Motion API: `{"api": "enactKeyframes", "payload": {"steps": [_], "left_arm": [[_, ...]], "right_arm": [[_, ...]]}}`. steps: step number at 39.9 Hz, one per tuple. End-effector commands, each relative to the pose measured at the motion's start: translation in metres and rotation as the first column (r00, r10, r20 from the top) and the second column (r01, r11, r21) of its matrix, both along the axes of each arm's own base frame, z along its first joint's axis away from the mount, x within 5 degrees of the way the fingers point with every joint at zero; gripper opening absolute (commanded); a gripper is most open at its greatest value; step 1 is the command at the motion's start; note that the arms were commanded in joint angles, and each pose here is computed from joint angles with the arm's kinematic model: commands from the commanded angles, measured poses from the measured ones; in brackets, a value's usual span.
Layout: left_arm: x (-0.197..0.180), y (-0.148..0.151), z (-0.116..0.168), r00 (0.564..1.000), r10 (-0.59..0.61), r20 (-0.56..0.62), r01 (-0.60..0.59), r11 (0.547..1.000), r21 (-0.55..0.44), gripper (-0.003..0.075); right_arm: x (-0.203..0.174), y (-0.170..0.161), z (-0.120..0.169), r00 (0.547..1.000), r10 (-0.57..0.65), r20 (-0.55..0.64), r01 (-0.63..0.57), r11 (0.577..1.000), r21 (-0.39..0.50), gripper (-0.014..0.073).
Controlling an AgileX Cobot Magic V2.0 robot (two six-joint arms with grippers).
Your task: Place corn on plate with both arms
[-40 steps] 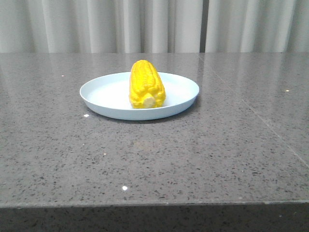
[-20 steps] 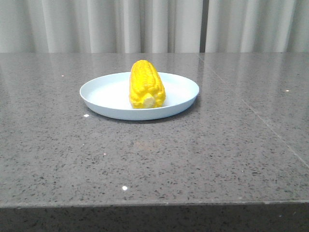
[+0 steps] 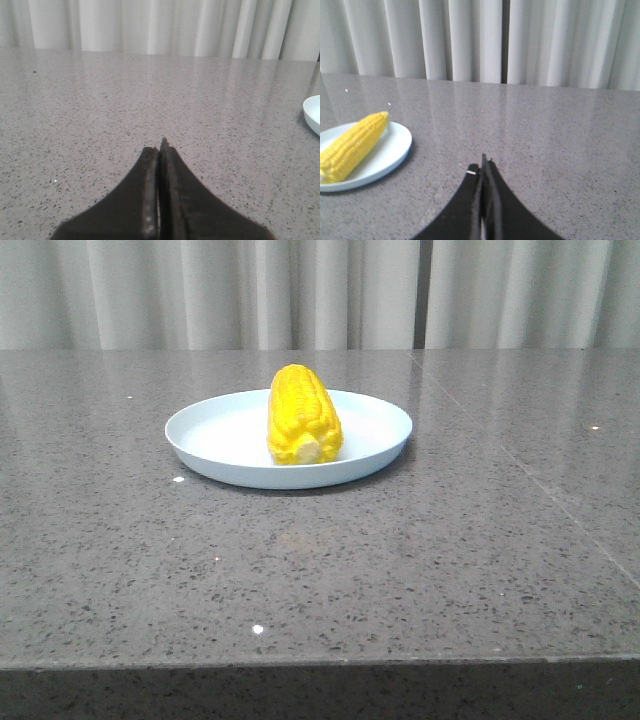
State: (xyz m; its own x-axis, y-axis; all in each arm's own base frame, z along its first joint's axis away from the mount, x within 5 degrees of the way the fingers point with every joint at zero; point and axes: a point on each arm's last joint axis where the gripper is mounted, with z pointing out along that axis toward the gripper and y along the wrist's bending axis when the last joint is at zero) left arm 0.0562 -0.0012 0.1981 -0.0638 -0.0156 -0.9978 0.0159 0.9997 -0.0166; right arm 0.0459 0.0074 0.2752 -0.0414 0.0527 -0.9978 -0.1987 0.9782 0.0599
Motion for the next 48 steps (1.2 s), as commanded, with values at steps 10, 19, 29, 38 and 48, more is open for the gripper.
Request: {"api": "enactKeyframes", "payload": {"steps": [10,19,29,38,48], "left_arm": [[-0.002,0.0,0.008,0.994,0.004,0.105,-0.002,1.0,-0.019,-0.002],[-0.001,0.0,0.008,0.995,0.004,0.104,-0.002,1.0,-0.019,-0.002],[-0.001,0.0,0.008,0.995,0.004,0.104,-0.002,1.0,-0.019,-0.002],[-0.001,0.0,0.008,0.995,0.004,0.104,-0.002,1.0,-0.019,-0.002],[-0.001,0.0,0.008,0.995,0.004,0.104,-0.002,1.0,-0.019,-0.002]], "right_arm": [[0.011,-0.003,-0.052,0.993,-0.116,0.014,0.116,0.992,-0.057,-0.0067],[0.01,-0.007,-0.083,0.98,-0.197,-0.035,0.195,0.979,-0.052,-0.0067],[0.009,-0.008,-0.082,0.978,-0.208,-0.024,0.207,0.977,-0.05,-0.0067],[0.009,-0.008,-0.082,0.978,-0.208,-0.025,0.207,0.977,-0.05,-0.0067],[0.009,-0.008,-0.082,0.978,-0.208,-0.025,0.207,0.977,-0.05,-0.0067]]}}
